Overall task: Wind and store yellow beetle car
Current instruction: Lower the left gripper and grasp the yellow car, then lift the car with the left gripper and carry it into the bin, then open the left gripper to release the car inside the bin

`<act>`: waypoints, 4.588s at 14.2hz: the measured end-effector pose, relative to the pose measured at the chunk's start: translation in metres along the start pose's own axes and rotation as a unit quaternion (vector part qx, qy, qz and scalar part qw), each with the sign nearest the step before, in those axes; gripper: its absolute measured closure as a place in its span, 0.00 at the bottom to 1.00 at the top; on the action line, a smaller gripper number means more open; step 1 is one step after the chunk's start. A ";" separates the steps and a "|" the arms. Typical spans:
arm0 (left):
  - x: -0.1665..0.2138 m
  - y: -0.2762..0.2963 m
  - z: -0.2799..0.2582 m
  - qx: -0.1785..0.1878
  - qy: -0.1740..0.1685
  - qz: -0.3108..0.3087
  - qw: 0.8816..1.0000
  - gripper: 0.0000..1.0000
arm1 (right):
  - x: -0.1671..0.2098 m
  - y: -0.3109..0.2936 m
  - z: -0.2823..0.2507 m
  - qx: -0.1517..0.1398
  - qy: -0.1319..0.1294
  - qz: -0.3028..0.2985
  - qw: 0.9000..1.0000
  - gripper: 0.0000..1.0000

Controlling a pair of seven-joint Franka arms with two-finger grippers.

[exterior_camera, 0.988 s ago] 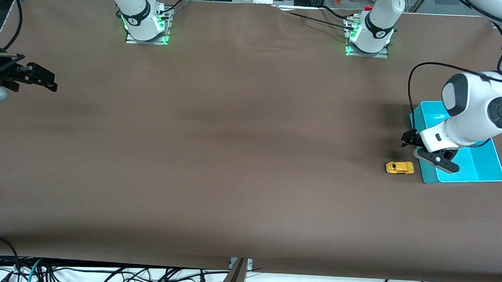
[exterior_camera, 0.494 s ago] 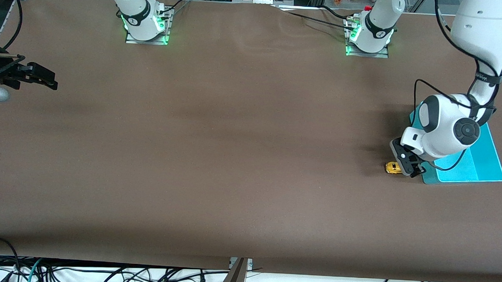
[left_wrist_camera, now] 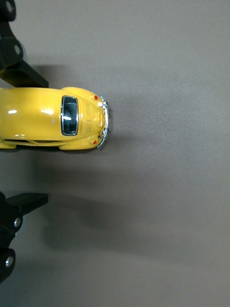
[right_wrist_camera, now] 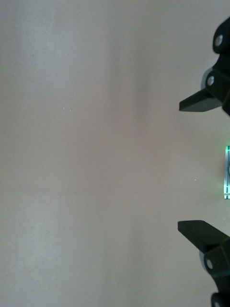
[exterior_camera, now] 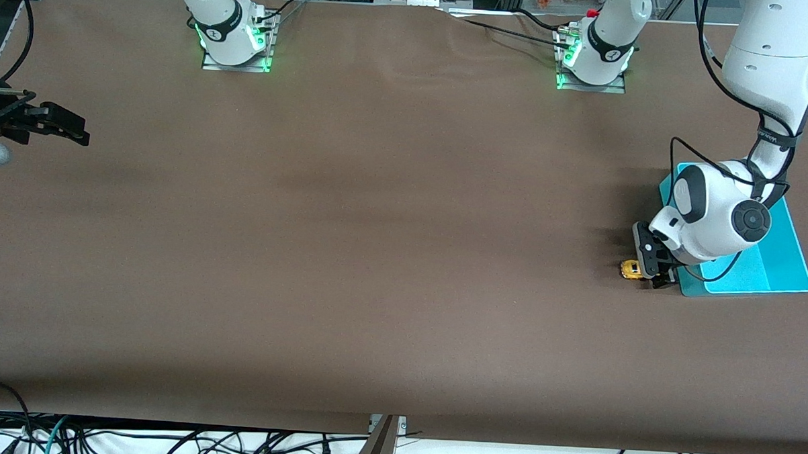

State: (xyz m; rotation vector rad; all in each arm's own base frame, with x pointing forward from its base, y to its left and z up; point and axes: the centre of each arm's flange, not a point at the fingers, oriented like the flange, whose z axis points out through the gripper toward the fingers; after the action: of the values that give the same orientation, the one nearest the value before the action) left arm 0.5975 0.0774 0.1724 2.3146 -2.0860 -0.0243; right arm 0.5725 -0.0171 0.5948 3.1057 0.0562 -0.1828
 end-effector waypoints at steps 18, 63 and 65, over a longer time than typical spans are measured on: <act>-0.103 0.031 -0.178 -0.031 -0.031 -0.017 0.999 0.55 | 0.002 0.001 0.002 0.000 -0.001 0.000 1.000 0.00; -0.180 0.101 -0.072 -0.108 -0.060 -0.011 0.992 0.00 | 0.002 0.001 0.002 0.000 -0.001 0.001 1.000 0.00; -0.171 0.093 -0.117 -0.083 -0.071 -0.032 0.994 0.00 | 0.002 0.001 0.002 0.000 -0.001 0.001 1.000 0.00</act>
State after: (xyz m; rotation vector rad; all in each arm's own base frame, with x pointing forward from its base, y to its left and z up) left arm 0.4907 0.2391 0.2909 2.3403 -1.9823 -0.3588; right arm 0.5741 -0.0186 0.5926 3.1060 0.0528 -0.1871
